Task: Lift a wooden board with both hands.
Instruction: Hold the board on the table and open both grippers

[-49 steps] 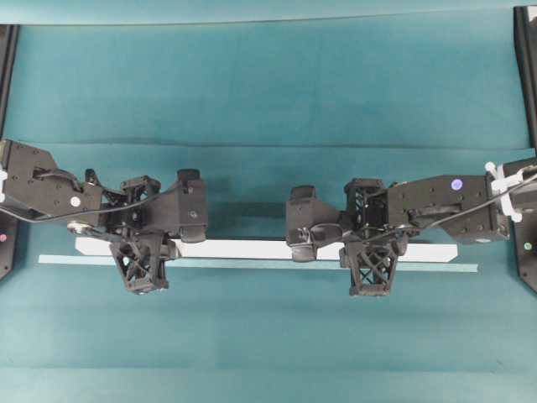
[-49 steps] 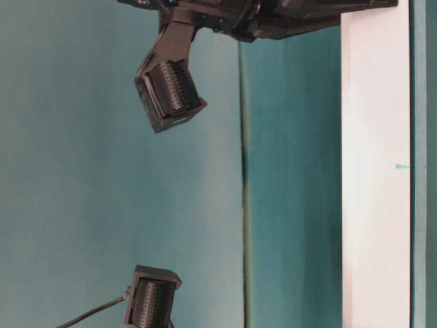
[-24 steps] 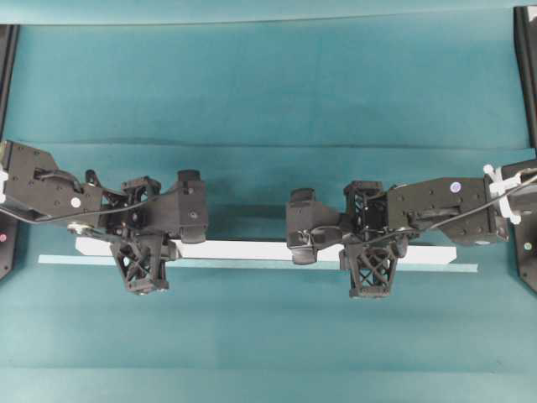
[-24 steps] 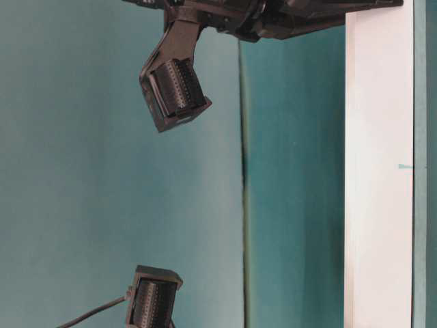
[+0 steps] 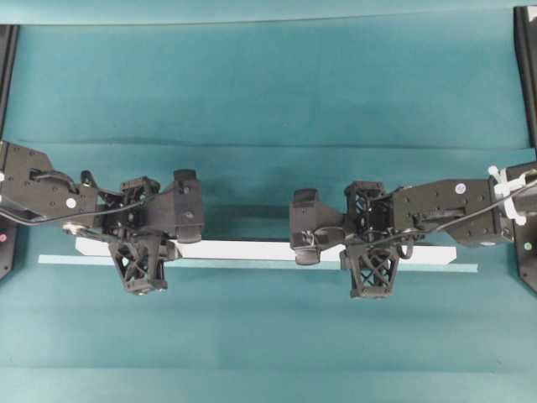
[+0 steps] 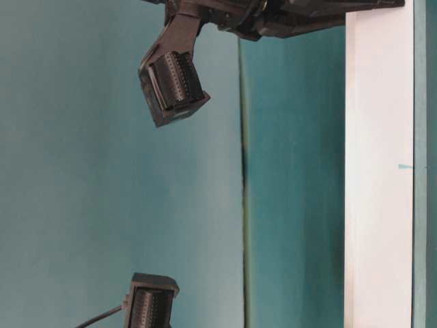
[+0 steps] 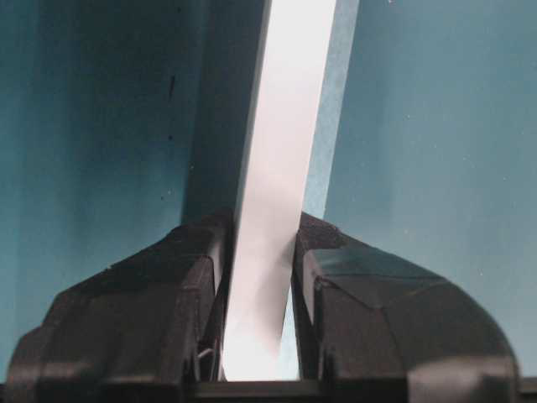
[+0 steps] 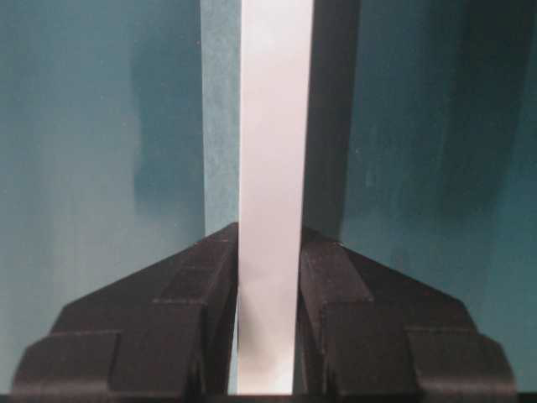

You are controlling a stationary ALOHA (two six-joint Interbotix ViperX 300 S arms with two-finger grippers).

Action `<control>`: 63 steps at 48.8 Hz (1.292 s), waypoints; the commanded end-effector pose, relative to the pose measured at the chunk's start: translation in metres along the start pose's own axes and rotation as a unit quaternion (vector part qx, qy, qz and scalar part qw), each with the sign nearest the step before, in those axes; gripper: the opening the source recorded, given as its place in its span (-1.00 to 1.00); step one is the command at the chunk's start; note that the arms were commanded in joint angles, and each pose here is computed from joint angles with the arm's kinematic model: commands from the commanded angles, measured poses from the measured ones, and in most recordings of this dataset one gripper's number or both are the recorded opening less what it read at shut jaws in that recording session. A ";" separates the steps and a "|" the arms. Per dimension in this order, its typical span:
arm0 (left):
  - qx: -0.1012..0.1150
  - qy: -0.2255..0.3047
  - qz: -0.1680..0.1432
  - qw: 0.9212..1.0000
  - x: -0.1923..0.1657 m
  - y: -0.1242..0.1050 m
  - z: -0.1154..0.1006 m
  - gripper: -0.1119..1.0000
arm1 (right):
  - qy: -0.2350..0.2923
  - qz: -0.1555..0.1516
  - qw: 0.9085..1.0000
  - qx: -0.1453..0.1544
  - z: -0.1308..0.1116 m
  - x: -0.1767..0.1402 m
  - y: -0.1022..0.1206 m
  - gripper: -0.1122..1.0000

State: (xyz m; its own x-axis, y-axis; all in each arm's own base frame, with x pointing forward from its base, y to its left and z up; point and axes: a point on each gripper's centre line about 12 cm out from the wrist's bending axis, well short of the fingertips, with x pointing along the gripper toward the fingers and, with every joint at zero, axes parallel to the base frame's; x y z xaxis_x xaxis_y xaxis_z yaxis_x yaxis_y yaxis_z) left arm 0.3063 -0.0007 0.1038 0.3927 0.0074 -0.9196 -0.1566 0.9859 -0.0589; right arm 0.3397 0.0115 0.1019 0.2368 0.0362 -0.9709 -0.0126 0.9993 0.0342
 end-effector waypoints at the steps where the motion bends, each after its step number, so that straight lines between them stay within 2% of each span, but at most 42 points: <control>1: -0.017 0.005 0.001 1.000 0.002 0.003 -0.003 -0.49 | 0.004 0.002 1.000 -0.002 -0.002 0.005 0.004 -0.42; 13: -0.007 0.005 -0.001 1.000 0.001 -0.002 -0.004 -0.49 | 0.006 0.002 1.000 0.001 -0.001 0.004 0.004 -0.38; 15: -0.006 0.005 -0.002 1.000 0.001 -0.003 -0.004 -0.48 | 0.009 0.002 1.000 0.002 -0.003 0.005 0.004 -0.26; 19: -0.006 0.006 -0.002 1.000 0.001 -0.003 -0.004 -0.48 | 0.011 0.003 1.000 0.006 -0.002 0.004 0.003 0.15; 21: -0.008 0.006 -0.002 1.000 0.001 -0.003 -0.005 -0.36 | 0.013 0.002 1.000 0.008 -0.003 0.004 0.003 0.37; 24: -0.009 0.004 -0.003 1.000 0.000 -0.003 -0.004 -0.06 | 0.014 0.002 1.000 0.011 -0.002 0.003 0.003 0.67; 28: -0.005 -0.002 -0.004 1.000 -0.003 -0.004 -0.002 0.41 | 0.012 0.002 1.000 0.011 -0.001 0.003 0.003 0.88; 32: -0.004 -0.005 -0.004 1.000 -0.004 -0.004 -0.001 0.77 | 0.009 0.002 1.000 0.012 -0.001 0.002 0.003 0.88; 36: -0.004 -0.006 -0.005 1.000 -0.006 -0.004 -0.001 0.96 | 0.005 0.002 1.000 0.011 0.001 0.000 0.004 0.88; 44: -0.004 -0.014 -0.006 1.000 -0.010 -0.005 0.002 0.96 | -0.005 0.000 1.000 0.011 0.004 -0.007 0.002 0.88; 50: 0.003 -0.036 -0.010 0.999 -0.023 -0.006 0.010 0.96 | -0.033 -0.001 0.999 0.017 0.011 -0.024 -0.002 0.88; 57: 0.019 -0.081 -0.017 0.996 -0.052 -0.008 0.024 0.96 | -0.079 -0.003 0.996 0.034 0.021 -0.054 -0.010 0.88; 63: 0.028 -0.134 -0.024 0.990 -0.083 -0.009 0.033 0.96 | -0.126 -0.004 0.991 0.052 0.026 -0.086 -0.016 0.88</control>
State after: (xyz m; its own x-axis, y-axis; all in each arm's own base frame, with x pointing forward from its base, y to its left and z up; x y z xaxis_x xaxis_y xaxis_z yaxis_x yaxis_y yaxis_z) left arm 0.3037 -0.0046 0.1659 0.5519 -0.0014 -0.8339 -0.0977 0.9930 -0.0663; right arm 0.3435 -0.0037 0.1674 0.4062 0.0220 -0.9135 0.0674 0.9963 0.0540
